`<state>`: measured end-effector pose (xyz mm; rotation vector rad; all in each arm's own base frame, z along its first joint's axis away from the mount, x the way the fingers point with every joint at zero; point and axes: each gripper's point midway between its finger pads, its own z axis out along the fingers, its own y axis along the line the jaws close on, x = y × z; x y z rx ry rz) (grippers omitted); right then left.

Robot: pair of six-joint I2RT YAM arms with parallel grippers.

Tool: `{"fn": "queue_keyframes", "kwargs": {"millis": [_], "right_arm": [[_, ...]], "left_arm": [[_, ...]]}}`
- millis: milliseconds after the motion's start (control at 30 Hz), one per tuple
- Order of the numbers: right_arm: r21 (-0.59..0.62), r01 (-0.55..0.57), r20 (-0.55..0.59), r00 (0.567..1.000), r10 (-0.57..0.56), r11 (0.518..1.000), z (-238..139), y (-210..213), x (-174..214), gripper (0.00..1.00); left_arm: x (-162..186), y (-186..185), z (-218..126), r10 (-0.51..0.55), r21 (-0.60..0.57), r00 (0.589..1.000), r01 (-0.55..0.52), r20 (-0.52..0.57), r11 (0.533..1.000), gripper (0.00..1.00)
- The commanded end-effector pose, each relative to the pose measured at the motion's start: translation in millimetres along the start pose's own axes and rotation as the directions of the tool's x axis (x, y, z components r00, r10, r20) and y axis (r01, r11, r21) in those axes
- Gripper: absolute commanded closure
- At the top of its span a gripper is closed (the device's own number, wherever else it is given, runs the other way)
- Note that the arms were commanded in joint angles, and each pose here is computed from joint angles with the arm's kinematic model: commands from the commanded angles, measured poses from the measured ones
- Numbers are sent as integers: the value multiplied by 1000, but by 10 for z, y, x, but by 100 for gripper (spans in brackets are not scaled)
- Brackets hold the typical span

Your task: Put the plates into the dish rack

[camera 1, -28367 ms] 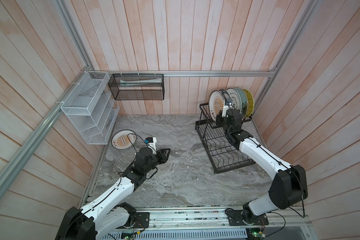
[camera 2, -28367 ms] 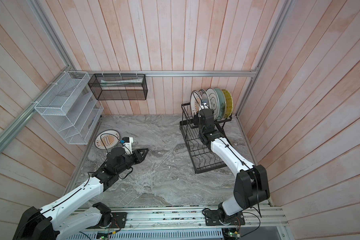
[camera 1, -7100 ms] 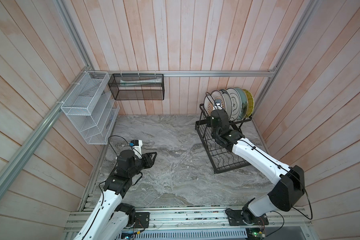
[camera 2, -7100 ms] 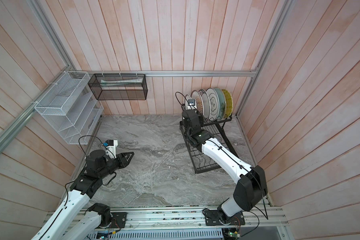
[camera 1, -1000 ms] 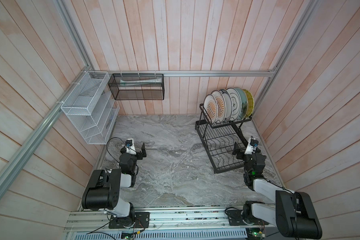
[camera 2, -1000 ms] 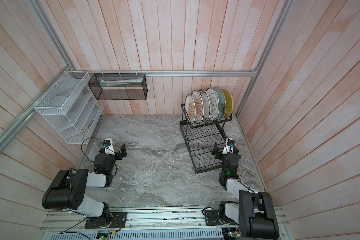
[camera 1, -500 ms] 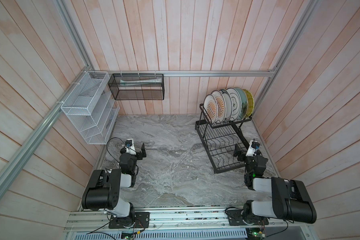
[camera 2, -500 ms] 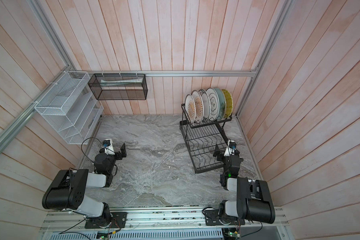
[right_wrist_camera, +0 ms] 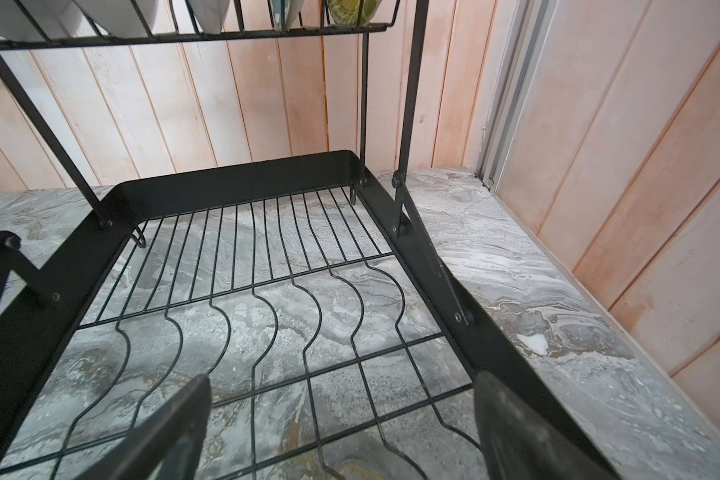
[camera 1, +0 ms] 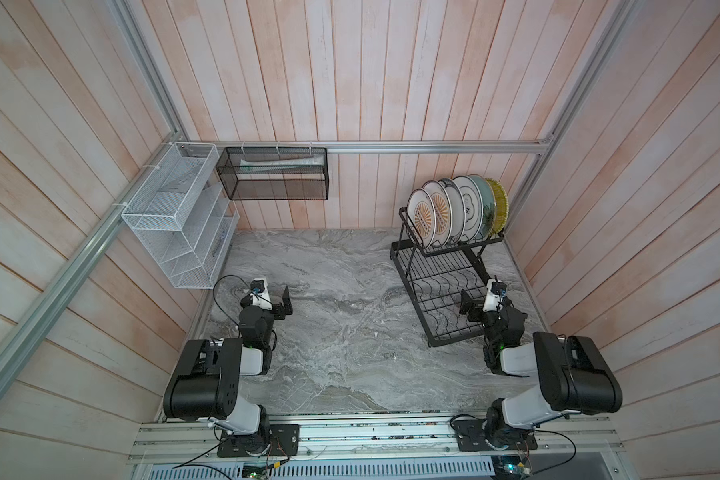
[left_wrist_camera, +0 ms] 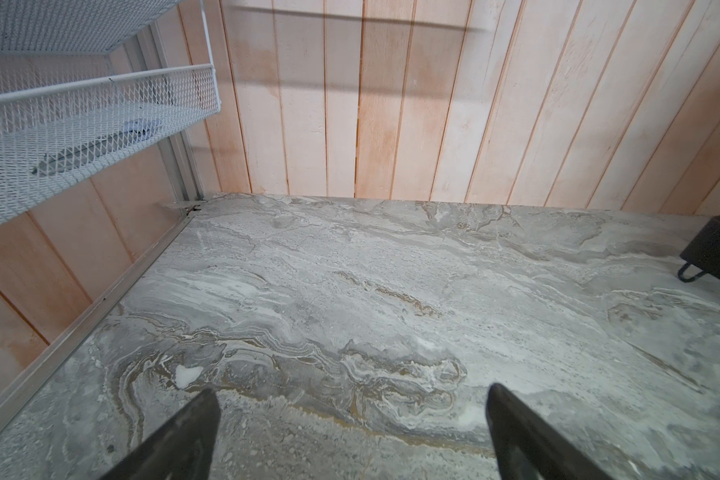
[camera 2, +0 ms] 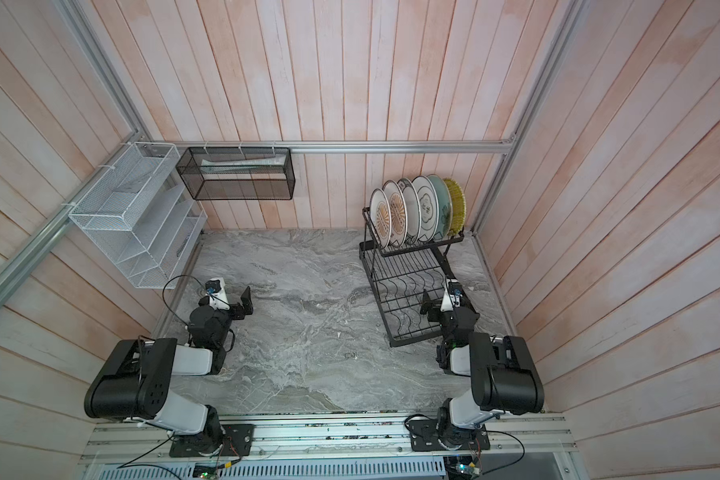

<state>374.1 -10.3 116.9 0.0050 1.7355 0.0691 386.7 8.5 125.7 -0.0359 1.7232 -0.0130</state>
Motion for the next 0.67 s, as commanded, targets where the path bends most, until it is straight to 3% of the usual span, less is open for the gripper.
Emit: {"fn": "queue_keyframes", "kwargs": {"millis": [0, 633], "right_arm": [[4, 14, 19, 1000, -14, 1000, 23, 4, -80, 2], [6, 14, 19, 1000, -14, 1000, 22, -2, -77, 2]], "left_arm": [[-22, 19, 20, -2, -12, 1000, 2, 4, 1000, 0], [-20, 15, 26, -2, -10, 1000, 2, 1, 1000, 0]]}}
